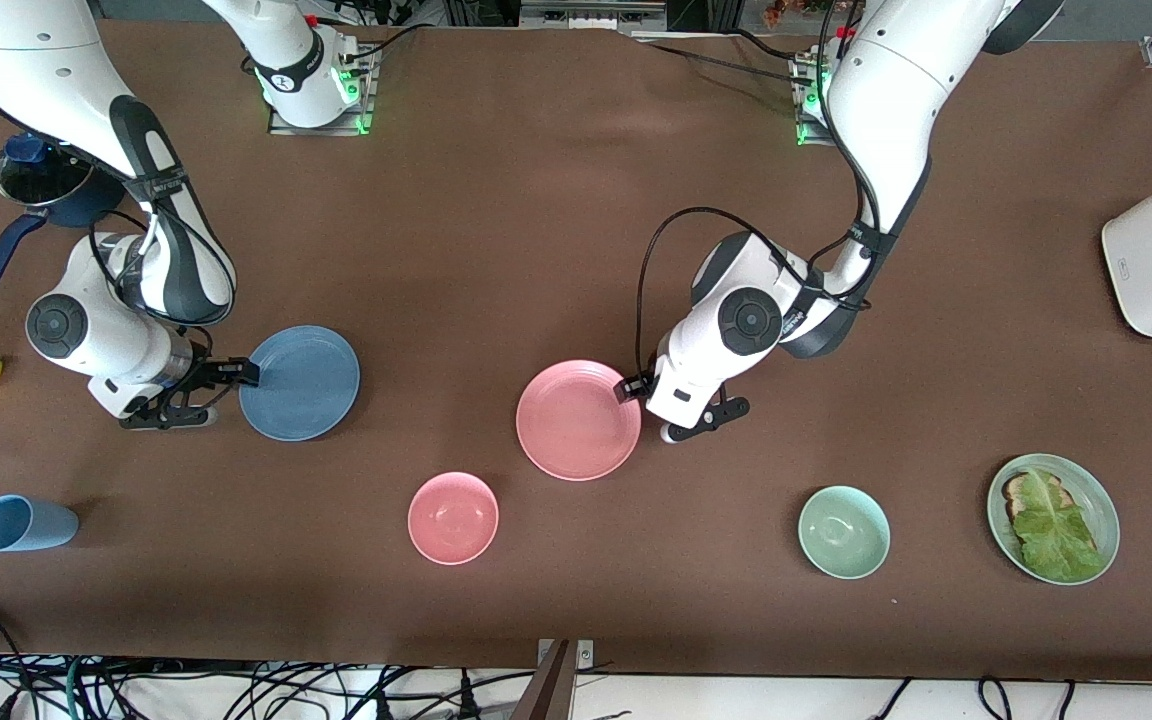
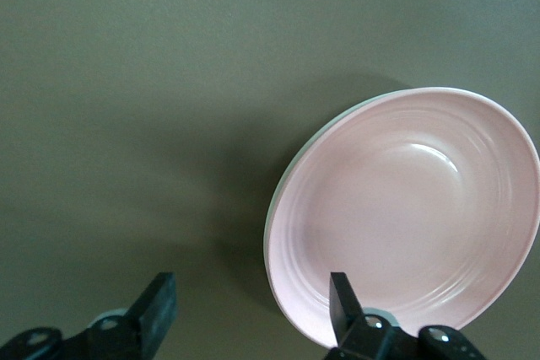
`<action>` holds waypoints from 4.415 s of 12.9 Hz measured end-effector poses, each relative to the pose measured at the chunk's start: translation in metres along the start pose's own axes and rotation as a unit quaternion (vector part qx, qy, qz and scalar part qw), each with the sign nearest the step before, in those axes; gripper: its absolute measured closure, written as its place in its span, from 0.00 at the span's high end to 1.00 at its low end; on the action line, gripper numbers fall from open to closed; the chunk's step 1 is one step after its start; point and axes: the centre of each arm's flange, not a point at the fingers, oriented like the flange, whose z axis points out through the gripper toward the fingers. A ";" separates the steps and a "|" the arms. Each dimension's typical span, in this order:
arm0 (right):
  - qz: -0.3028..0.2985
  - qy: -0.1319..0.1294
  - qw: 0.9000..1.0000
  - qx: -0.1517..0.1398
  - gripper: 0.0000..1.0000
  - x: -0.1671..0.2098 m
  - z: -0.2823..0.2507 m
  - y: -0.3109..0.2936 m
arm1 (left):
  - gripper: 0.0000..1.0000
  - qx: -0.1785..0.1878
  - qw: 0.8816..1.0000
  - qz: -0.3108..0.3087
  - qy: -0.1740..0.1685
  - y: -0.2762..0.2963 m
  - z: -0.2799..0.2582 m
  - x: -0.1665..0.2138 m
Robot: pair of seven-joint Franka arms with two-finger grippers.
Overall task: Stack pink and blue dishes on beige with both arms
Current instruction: 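Lower the pink plate onto the beige plate and open the left gripper, then withdraw the left gripper while the right gripper lifts the blue plate, then carry the blue plate with the right gripper over the pink plate, then lower the blue plate onto the pink plate and open the right gripper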
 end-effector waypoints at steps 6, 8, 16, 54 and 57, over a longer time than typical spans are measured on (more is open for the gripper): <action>-0.001 -0.004 1.000 0.001 0.39 -0.003 0.004 -0.002 | 1.00 0.024 1.000 -0.012 -0.011 -0.038 -0.042 0.039; -0.002 -0.004 1.000 0.002 0.28 -0.003 0.004 -0.003 | 1.00 0.037 0.999 0.002 -0.023 -0.062 -0.061 0.057; -0.008 -0.005 1.000 0.007 0.04 0.005 -0.014 -0.011 | 1.00 0.048 0.994 0.080 -0.050 -0.208 -0.116 0.127; 0.144 0.047 0.981 0.118 0.04 0.029 -0.038 -0.439 | 1.00 0.114 0.960 0.251 0.036 -0.297 -0.414 0.028; 0.146 0.047 0.982 0.112 0.04 0.031 -0.029 -0.435 | 1.00 0.114 0.961 0.251 0.034 -0.297 -0.412 0.028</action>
